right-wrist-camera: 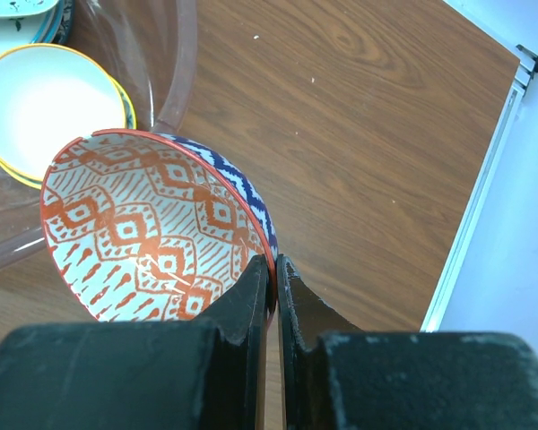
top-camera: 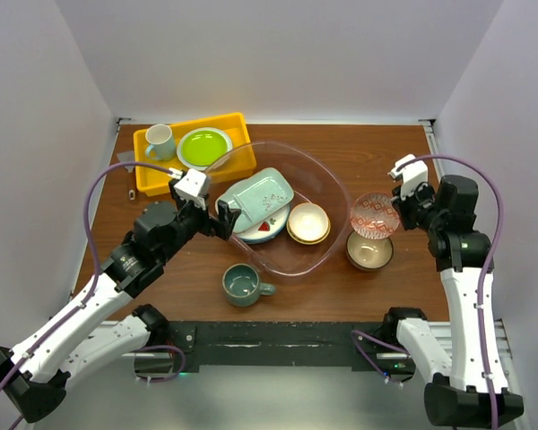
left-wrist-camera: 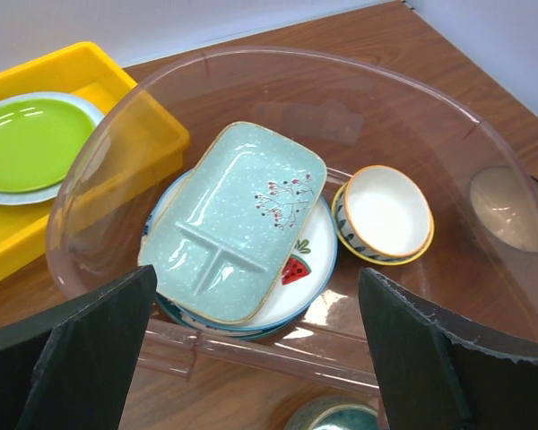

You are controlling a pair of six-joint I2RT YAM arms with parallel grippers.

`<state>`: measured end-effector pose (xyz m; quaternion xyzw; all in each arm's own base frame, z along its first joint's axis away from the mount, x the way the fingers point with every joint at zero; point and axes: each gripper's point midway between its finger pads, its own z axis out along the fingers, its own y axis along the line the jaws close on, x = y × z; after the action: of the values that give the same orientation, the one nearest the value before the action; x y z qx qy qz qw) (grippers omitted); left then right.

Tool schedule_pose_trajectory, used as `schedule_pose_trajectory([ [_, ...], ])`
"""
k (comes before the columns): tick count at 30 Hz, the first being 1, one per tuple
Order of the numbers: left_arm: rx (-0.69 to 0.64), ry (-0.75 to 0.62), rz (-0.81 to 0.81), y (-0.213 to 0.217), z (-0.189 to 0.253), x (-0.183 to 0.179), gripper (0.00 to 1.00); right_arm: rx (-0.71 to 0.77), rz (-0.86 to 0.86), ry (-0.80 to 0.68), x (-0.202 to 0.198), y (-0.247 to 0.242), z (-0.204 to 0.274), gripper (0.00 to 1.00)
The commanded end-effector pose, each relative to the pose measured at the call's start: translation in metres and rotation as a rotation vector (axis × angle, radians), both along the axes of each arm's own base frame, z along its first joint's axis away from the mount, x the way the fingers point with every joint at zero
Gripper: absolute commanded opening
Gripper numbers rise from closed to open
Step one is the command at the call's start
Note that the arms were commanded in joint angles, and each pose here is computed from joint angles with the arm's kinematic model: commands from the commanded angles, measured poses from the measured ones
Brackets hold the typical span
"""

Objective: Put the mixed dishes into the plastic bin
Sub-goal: Pick up the bowl from the center of the board.

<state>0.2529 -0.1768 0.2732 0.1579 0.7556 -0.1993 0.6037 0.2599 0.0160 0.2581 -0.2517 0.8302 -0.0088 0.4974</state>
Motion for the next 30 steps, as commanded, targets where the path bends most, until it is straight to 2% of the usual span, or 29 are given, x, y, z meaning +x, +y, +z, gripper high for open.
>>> schedule_pose_trajectory([
  [1, -0.086, -0.025, -0.046, -0.013, 0.016, -0.001, 1.0, 0.058, 0.027, -0.102, 0.003, 0.01, 0.026, 0.0],
  [21, -0.264, 0.146, -0.264, -0.066, -0.004, -0.019, 1.0, 0.191, 0.063, -0.092, -0.003, 0.022, 0.012, 0.0],
  [30, -0.356, 0.181, -0.347, -0.087, 0.0, -0.027, 1.0, 0.247, 0.074, -0.078, -0.004, 0.025, 0.007, 0.0],
])
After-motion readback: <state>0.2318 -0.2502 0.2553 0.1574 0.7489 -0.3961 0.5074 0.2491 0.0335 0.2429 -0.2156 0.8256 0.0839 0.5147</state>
